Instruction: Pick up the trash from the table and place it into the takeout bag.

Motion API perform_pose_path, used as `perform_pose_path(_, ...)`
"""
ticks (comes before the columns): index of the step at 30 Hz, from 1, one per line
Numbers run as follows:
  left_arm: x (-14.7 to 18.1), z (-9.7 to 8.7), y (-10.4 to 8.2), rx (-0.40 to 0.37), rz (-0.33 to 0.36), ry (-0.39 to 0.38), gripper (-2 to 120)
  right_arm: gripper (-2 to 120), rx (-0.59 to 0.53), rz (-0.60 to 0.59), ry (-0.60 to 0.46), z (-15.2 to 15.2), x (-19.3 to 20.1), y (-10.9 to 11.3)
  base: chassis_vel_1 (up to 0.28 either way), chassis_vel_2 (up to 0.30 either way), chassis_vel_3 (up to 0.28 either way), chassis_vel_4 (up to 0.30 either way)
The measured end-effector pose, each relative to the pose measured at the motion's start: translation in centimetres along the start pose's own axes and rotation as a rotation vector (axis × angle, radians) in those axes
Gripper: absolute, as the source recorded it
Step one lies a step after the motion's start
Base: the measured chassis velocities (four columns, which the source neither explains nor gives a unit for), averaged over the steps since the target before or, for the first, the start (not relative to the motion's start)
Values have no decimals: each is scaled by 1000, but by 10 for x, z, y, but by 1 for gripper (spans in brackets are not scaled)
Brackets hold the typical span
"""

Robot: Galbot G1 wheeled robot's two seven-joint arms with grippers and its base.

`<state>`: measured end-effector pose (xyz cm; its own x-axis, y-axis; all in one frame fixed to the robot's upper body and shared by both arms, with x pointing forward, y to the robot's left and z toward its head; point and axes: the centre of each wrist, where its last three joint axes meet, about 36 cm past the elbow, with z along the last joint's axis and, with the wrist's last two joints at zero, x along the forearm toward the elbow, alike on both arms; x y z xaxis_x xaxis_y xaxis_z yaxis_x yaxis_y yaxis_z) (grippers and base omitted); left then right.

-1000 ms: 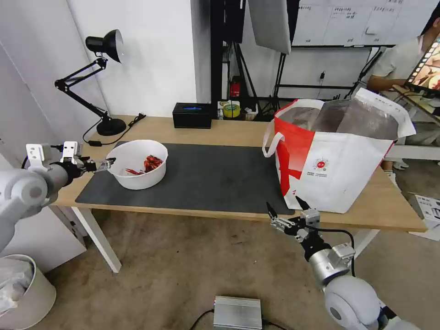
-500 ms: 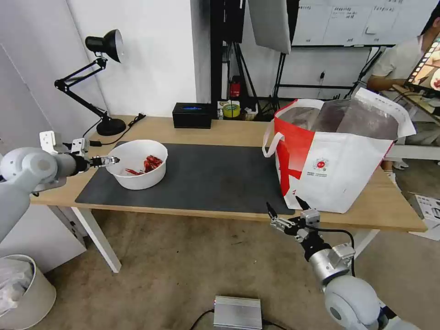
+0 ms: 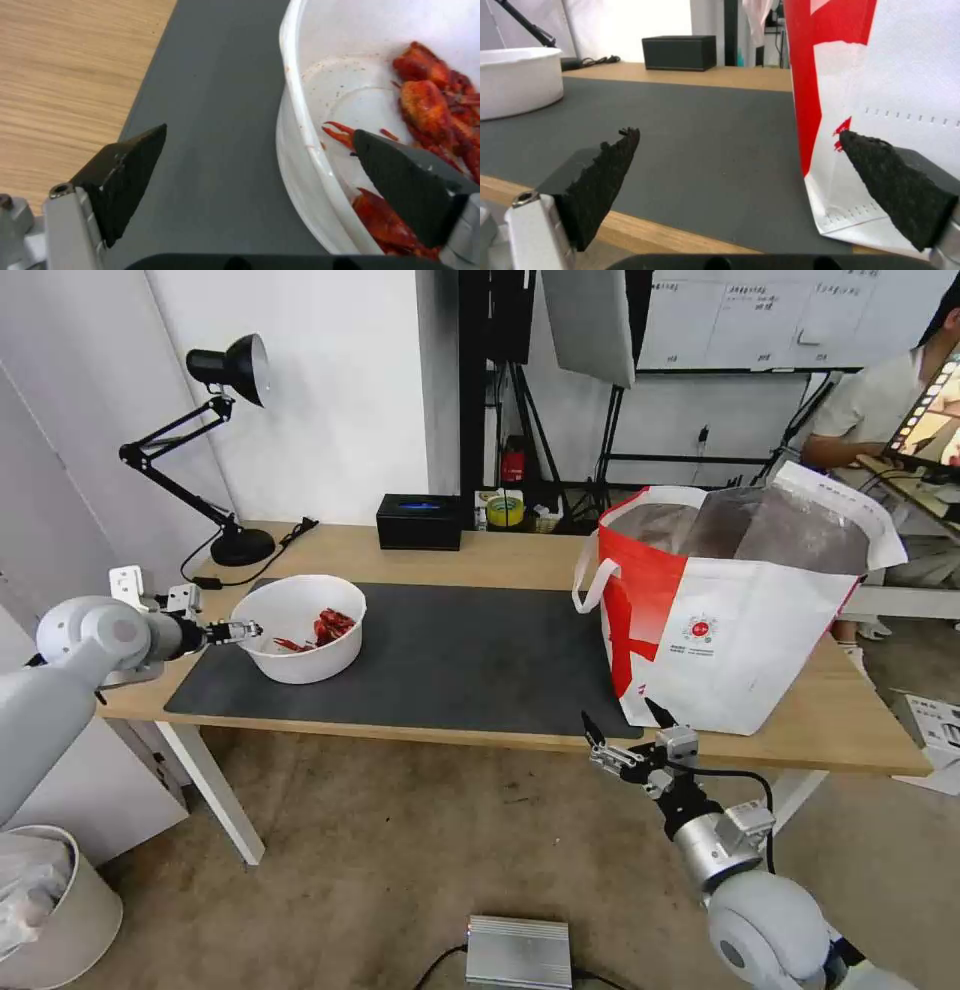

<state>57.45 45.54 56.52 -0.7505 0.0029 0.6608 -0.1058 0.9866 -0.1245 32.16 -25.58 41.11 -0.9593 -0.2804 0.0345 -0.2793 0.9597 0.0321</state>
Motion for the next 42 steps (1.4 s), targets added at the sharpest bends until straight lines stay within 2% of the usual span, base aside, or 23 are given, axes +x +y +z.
perform_pose_path(3,0,1,0,0,-2,1,100,100,0,0,0,0,0,0,0,0,0,0)
perform_pose_path(9,-4,5,-3,-5,1,8,74,100,0,0,0,0,0,0,0,0,0,0)
perform_pose_path(10,-4,5,-3,-5,1,8,74,100,0,0,0,0,0,0,0,0,0,0)
perform_pose_path(13,-5,5,-9,-13,12,8,59,100,0,0,0,0,0,0,0,0,0,0)
perform_pose_path(15,-5,6,-11,-16,17,7,57,100,0,0,0,0,0,0,0,0,0,0)
perform_pose_path(18,-3,6,-17,-26,26,4,41,100,0,0,0,0,0,0,0,0,0,0)
perform_pose_path(21,-3,7,-18,-30,28,5,34,100,0,0,0,0,0,0,0,0,0,0)
perform_pose_path(22,-3,8,-17,-30,26,6,27,100,0,0,0,0,0,0,0,0,0,0)
perform_pose_path(23,-3,8,-17,-30,26,6,27,100,0,0,0,0,0,0,0,0,0,0)
perform_pose_path(30,-1,16,-18,-34,36,14,1,100,0,0,0,0,0,0,0,0,0,0)
perform_pose_path(35,3,15,-21,-33,47,3,0,100,0,0,0,0,0,0,0,0,0,0)
perform_pose_path(42,30,-6,-29,-35,94,-57,0,100,0,0,0,0,0,0,0,0,0,0)
